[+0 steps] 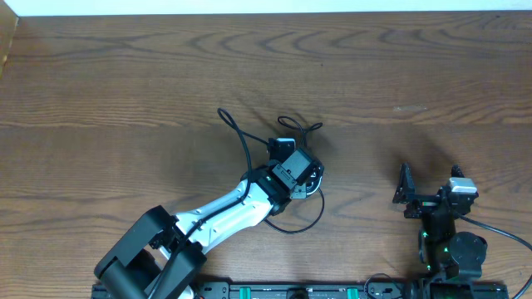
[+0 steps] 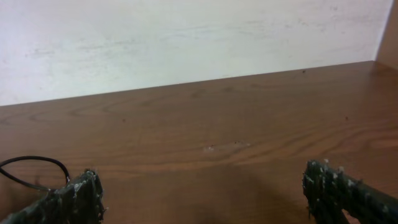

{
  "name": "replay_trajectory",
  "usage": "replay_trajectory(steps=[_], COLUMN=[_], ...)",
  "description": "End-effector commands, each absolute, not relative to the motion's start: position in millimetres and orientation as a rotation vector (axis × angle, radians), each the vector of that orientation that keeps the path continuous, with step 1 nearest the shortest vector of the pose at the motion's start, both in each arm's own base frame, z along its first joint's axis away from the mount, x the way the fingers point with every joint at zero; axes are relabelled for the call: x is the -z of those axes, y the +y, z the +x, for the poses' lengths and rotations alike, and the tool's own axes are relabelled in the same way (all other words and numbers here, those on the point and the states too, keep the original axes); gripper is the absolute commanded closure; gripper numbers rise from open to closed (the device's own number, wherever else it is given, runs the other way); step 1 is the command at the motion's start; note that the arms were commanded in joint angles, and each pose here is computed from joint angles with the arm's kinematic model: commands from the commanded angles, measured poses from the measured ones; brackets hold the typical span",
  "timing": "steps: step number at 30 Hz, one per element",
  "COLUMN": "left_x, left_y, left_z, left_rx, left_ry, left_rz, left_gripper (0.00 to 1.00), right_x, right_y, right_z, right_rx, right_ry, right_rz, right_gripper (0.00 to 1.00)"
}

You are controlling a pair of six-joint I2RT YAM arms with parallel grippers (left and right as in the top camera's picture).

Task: Untangle cables
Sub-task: 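Lower the left gripper and grasp the cable bundle from above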

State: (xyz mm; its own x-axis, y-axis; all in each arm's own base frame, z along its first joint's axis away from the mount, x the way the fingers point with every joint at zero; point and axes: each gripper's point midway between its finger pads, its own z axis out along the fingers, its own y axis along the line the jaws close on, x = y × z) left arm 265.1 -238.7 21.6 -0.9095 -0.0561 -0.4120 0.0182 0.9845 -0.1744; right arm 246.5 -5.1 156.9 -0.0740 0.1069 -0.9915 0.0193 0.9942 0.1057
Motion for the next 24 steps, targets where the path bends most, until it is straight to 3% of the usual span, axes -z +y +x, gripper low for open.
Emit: replay_trajectory(steps=[1,9,10,12,15,22,24], left_x=[-27,-26,-26,-25,-24,-2,3], left_y=[-235,-233,-233,-232,-231,-238,-244], left_z=[269,268,268,267,266,259,259], left_rx=[0.23,0.215,0.213,0.207,0.204,0.248,0.28], left_ry=[2.677,2.683,2.685,2.69,2.693,2.76,2.77], left_rz=[-0.076,-0.048,-0.049,-0.048,-0.049,-0.175,-0.17], left_gripper=[0.93,0.92,0.84,0.54,0.29,0.24,0.31], right_x=[-155,-155,-155,-155,-155,-155,-155], right_y=[-4,-4,-4,-4,-4,-4,-4], right_z=[246,246,246,246,246,246,246], right_rx=[-0.085,-0.085,-0.085,-0.085,-0.085,-0.085,-0.085], right_ry=[1.65,1.65,1.65,1.65,1.65,1.65,1.65], right_rz=[0.103,0.103,0.103,0.103,0.103,0.103,0.103], right_gripper=[0.01,0.01,0.01,0.01,0.01,0.01,0.01])
